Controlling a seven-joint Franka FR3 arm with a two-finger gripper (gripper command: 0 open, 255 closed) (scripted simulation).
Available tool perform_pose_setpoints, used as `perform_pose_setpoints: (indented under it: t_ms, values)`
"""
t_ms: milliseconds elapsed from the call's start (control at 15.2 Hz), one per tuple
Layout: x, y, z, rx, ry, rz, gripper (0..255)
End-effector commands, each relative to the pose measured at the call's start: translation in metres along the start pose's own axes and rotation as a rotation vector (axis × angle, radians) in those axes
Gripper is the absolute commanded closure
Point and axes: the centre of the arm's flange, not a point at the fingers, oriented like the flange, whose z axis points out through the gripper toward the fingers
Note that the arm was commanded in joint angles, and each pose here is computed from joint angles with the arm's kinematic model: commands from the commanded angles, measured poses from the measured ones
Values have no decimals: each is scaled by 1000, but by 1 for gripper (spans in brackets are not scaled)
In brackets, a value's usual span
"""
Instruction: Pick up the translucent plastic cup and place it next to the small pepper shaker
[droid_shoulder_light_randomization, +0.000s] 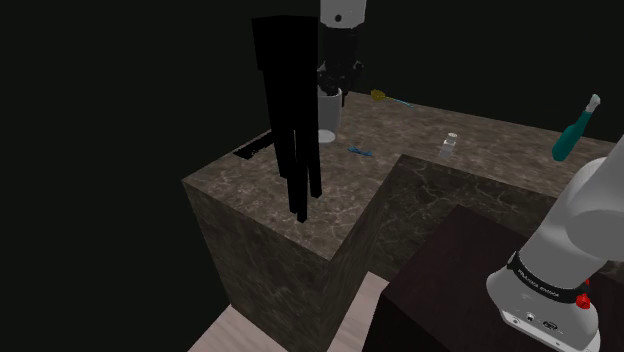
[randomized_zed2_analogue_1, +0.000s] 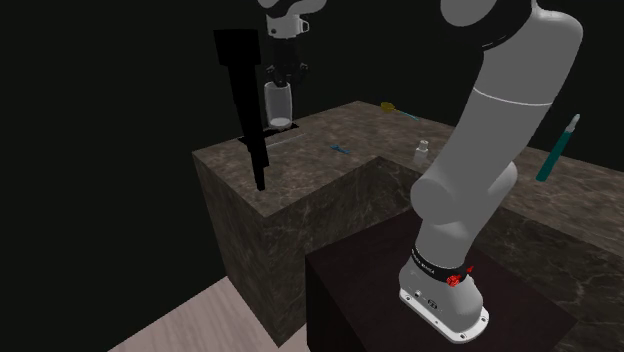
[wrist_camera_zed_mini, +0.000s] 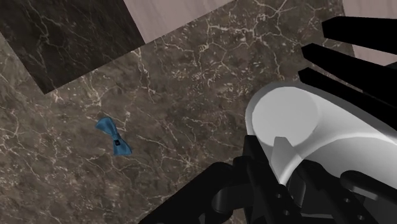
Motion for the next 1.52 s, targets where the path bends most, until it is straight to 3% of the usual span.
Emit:
perform_pose_setpoints:
  t_ms: [0,1452]
  values:
    - [-7,24,0,0,0,0,255]
    - [-80,305,8,0,0,0,255]
